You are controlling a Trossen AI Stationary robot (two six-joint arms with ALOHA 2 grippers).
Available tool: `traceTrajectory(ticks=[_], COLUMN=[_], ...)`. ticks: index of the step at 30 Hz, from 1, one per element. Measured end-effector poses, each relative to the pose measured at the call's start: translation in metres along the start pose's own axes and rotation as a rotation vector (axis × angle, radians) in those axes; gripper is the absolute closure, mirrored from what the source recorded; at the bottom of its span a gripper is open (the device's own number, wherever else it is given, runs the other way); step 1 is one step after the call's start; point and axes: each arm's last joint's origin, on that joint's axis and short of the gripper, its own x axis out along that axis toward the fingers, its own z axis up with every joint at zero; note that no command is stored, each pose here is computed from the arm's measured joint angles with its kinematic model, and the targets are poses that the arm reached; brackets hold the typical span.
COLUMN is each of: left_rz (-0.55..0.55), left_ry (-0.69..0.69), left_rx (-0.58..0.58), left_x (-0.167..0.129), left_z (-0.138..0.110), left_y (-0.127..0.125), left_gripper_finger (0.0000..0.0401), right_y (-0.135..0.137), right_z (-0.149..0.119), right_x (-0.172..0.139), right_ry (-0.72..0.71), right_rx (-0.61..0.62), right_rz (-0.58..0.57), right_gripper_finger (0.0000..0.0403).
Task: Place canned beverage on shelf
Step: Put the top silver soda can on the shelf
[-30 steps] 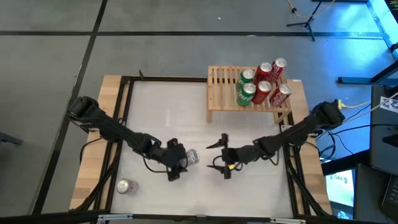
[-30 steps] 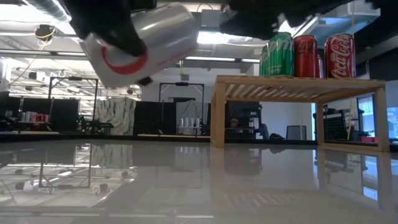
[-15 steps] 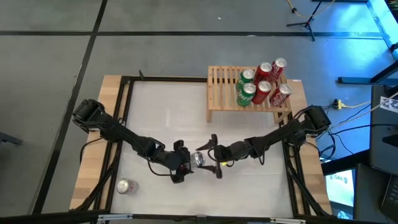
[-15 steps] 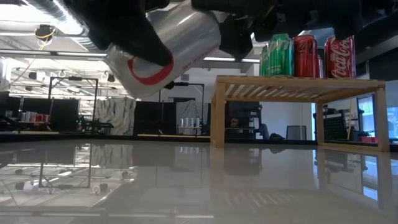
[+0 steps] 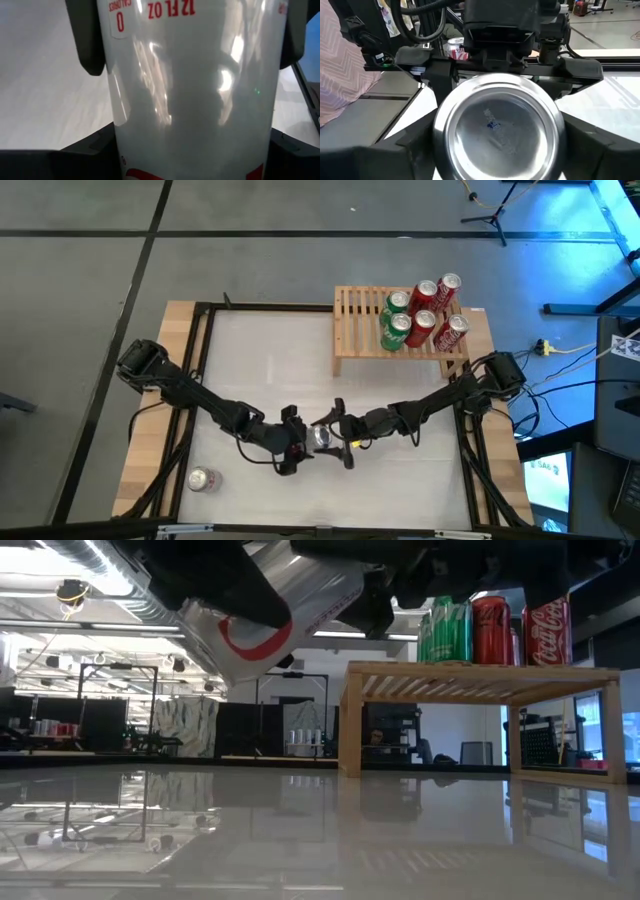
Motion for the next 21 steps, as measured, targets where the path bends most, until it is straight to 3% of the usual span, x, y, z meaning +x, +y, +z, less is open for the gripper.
traceTrajectory(ticks=[2,9,13,21], left_rz=[-0.002,-0.007,-0.006,0.031], left_ry=[0.0,-0.006,-0.006,-0.03], left_rx=[0.001,0.031,0.017,0.041], left_x=[0.0,-0.001,-0.009,-0.033], left_z=[0.0,0.0,0.004,0.007], left_y=[0.0,-0.002,-0.001,-0.006], left_gripper_finger=[0.012,0.0086,0.0069,0.007], right_y=[0.0,0.0,0.004,0.03], right_z=[0.0,0.005,0.016,0.033], right_x=[0.0,-0.004,-0.018,-0.064], right_ry=[0.0,0.016,0.097,0.246], right_rx=[0.001,-0.035,-0.068,-0.172], right_rz=[0.006,0.006,0.015,-0.139], right_gripper_finger=[0.0112,0.0113,0.0113,0.0113])
